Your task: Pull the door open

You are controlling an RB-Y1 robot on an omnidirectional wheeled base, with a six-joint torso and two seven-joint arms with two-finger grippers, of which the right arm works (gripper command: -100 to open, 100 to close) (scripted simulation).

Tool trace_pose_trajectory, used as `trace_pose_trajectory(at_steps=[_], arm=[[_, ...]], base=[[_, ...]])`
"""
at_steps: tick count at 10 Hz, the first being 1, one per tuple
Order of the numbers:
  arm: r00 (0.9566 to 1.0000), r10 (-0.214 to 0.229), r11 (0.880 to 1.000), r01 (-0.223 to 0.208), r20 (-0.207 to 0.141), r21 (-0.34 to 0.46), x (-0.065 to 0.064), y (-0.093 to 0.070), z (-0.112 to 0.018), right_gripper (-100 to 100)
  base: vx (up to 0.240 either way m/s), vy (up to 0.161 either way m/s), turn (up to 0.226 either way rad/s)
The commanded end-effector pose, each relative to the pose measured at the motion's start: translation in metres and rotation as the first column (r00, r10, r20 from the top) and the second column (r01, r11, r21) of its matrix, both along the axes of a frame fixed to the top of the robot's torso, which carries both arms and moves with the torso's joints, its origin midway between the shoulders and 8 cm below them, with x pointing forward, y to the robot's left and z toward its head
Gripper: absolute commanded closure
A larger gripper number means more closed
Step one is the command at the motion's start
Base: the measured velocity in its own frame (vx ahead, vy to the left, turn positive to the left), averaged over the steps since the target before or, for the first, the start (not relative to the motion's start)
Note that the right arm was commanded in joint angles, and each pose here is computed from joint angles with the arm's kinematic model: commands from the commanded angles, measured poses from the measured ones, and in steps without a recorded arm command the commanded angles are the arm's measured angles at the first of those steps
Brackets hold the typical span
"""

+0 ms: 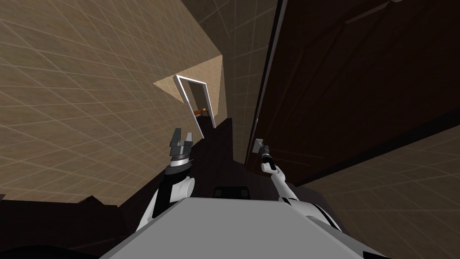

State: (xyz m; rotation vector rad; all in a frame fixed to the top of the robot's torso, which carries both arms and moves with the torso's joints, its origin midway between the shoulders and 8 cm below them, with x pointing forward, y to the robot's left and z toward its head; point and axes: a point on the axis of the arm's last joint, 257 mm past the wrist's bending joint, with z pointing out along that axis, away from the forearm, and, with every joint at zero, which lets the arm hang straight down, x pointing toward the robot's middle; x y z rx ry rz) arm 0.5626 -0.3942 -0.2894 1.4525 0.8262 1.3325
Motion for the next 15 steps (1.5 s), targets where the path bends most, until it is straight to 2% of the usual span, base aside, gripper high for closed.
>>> trace_pose_trajectory(at_steps=[1,2,3,5,6,8,9,11,12,15], arm=[[0.999,0.024,0.996,-0.027,0.039,0.084,0.012,0.018,0.009,100],[0.9997,-0.013,0.993,0.011,0.021,0.119,0.004,0.002,0.0,-100],[0.9994,-0.018,0.988,0.013,0.029,0.157,0.005,0.003,0.0,-100],[0.9983,-0.03,0.967,0.016,0.05,0.254,0.006,0.007,0.0,-100],[0.9974,-0.038,0.951,0.017,0.061,0.308,0.007,0.009,0.0,-100],[0.9949,-0.056,0.909,0.016,0.084,0.417,0.008,0.014,-0.001,-100],[0.9947,-0.057,0.905,0.015,0.086,0.425,0.008,0.014,-0.001,-100],[0.991,-0.08,0.843,0.009,0.108,0.538,0.01,0.02,-0.001,-100],[0.9908,-0.08,0.839,0.008,0.109,0.544,0.01,0.02,-0.001,-100],[0.9834,-0.119,0.72,-0.009,0.137,0.694,0.012,0.029,-0.002,-100]], base=[[-0.063,-0.019,0.087],[-0.093,-0.035,0.02],[-0.112,0.002,0.06],[-0.119,0.02,0.051],[-0.086,0.003,0.052],[-0.094,-0.027,0.048],[-0.062,-0.03,0.022],[-0.07,-0.023,0.039],[-0.058,-0.014,0.02],[-0.072,-0.028,0.053]])
